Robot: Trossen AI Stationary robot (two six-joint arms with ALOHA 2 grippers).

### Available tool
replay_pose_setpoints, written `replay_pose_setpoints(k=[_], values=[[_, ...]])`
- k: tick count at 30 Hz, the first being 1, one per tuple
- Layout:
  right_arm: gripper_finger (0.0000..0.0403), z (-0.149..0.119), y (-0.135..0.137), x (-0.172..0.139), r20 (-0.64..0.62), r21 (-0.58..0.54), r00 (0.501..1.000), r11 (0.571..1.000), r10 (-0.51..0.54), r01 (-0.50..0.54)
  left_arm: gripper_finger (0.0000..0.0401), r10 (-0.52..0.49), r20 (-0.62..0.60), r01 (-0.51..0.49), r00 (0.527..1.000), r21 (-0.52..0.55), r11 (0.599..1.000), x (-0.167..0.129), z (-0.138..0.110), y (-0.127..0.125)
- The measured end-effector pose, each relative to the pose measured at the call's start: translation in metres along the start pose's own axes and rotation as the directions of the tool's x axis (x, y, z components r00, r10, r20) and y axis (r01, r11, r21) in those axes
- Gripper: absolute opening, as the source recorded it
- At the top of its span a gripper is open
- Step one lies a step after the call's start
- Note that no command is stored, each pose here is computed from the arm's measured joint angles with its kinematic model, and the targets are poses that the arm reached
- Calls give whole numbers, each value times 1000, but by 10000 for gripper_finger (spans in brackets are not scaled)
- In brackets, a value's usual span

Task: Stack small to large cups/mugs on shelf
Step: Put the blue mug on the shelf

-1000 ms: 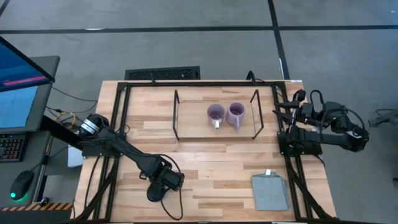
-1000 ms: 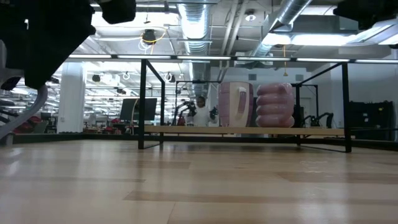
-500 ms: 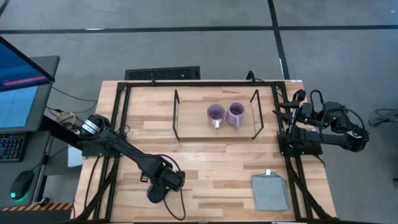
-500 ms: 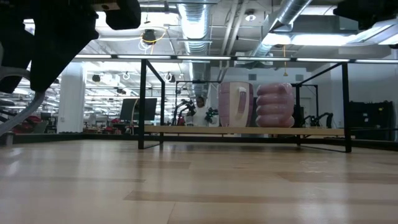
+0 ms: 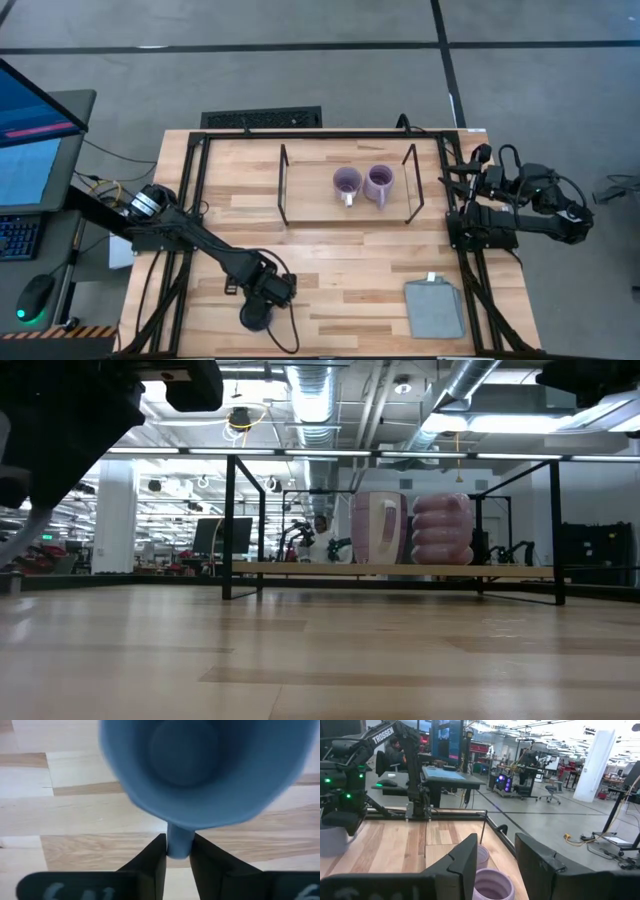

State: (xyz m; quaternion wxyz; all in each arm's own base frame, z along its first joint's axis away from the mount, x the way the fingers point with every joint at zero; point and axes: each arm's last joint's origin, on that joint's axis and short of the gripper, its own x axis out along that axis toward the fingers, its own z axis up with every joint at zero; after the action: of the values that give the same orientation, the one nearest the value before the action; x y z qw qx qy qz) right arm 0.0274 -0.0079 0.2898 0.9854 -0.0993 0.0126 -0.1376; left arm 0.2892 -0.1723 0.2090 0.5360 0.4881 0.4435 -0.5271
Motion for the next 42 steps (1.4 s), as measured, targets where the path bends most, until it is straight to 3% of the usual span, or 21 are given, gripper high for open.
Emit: replay_pose_setpoints(k=[7,19,42], values=[[153,0,0,0,0,0,1000,1000,0,0,57,-1,2,1,1000,-48,999,0,0,0],[153,0,0,0,0,0,1000,1000,0,0,72,3,-3,-3,1000,-131,991,0,0,0],[155,0,0,0,0,0,1000,1000,0,0,72,-5,34,9,999,-131,991,0,1,1]])
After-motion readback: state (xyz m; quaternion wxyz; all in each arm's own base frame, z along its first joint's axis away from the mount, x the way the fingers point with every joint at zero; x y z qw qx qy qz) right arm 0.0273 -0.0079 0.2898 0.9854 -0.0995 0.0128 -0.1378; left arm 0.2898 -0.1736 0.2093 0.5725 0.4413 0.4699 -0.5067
